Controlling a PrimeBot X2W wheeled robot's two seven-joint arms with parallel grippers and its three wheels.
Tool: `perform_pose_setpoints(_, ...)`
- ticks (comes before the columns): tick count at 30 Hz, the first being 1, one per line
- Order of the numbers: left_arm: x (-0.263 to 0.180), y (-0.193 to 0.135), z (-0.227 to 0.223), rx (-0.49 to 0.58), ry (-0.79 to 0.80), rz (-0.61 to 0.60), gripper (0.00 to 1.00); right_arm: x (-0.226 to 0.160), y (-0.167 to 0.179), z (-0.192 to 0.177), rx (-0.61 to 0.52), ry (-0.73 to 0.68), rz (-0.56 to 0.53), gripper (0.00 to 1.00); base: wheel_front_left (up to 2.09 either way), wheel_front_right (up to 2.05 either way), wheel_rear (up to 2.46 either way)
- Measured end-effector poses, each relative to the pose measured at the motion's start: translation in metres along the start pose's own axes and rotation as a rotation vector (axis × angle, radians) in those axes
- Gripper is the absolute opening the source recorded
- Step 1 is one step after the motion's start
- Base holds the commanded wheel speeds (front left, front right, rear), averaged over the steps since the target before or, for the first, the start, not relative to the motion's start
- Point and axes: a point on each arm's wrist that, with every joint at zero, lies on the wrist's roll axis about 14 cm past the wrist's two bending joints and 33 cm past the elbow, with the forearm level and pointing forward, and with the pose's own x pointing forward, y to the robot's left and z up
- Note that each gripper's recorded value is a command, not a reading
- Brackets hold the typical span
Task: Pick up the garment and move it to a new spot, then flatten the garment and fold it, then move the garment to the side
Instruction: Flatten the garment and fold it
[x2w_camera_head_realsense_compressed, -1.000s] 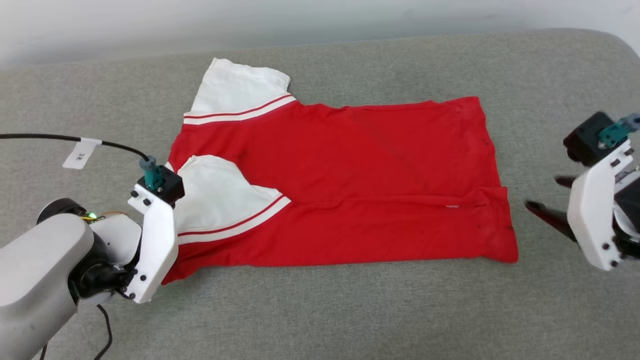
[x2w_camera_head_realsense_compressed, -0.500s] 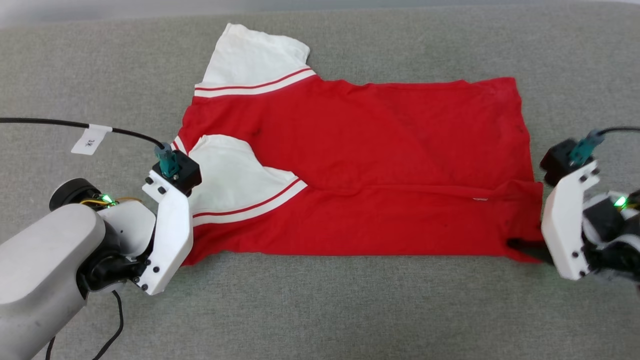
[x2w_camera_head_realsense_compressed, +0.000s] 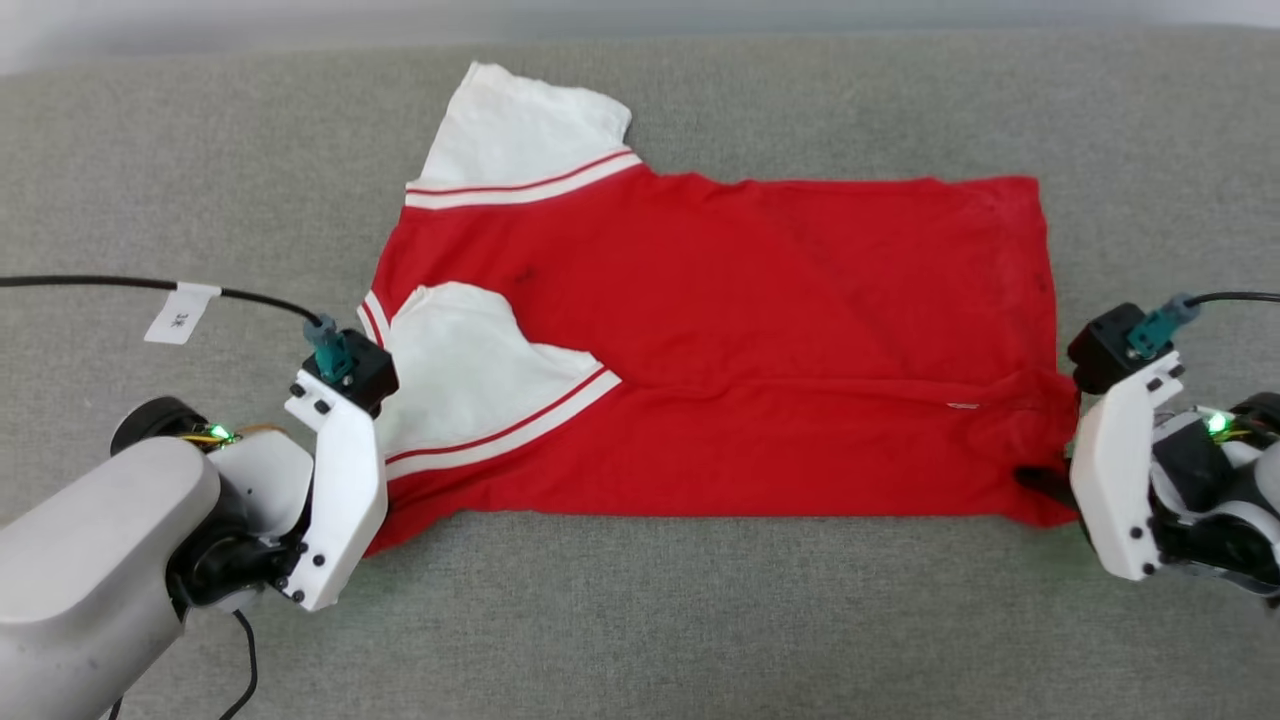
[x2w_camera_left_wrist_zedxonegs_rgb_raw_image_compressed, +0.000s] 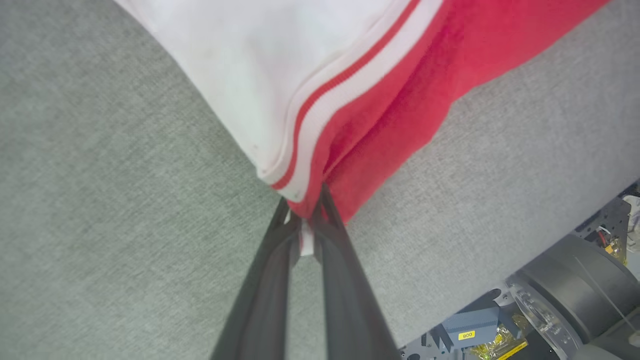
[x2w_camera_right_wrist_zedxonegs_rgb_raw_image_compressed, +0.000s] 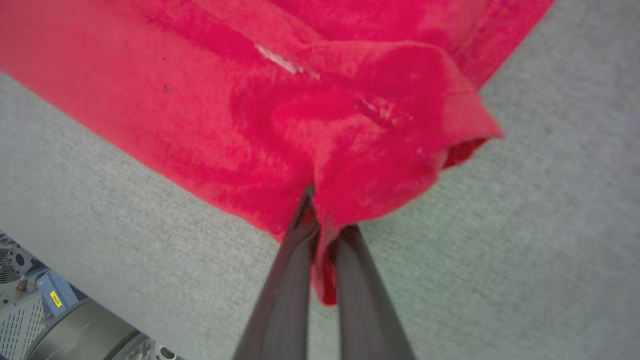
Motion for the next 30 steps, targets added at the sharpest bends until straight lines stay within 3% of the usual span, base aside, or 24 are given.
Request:
perform_pose_setpoints(6, -0.020, -0.004, -0.010, -0.006, -0.025, 0.011, 0.00, -0.038, -0.008, 0.008, -0.050, -0.085, -0.035, 0.00, 0.00, 0.00, 0.00)
perform_pose_setpoints(10, -0.028, -0.018, -0.026, 0.002, -0.018, -0.007, 0.00, -0.057, -0.007, -0.005, -0.063, -0.087, -0.039, 0.00, 0.00, 0.00, 0.00)
perform_pose_setpoints(20, -0.016, -0.045, -0.070, -0.025, 0.071, -0.072, 0.00, -0.051, 0.001, -0.072, -0.022, 0.066, -0.005, 0.01, 0.00, 0.00, 0.00)
perform_pose_setpoints(21, -0.015, -0.045, -0.069, -0.030, 0.064, -0.072, 0.17, -0.047, 0.002, -0.075, -0.015, 0.074, -0.005, 0.43, 0.00, 0.00, 0.00)
perform_pose_setpoints(22, -0.013, -0.044, -0.065, -0.035, 0.047, -0.067, 1.00, -0.045, 0.001, -0.074, -0.009, 0.063, -0.006, 1.00, 0.00, 0.00, 0.00)
perform_pose_setpoints(25, -0.014, -0.038, -0.054, -0.054, -0.011, -0.046, 1.00, -0.042, 0.001, -0.064, -0.002, 0.004, -0.011, 1.00, 0.00, 0.00, 0.00)
perform_pose_setpoints(30, -0.033, -0.017, -0.010, -0.027, -0.185, 0.034, 1.00, -0.061, -0.011, -0.006, -0.056, -0.286, -0.082, 1.00, 0.00, 0.00, 0.00)
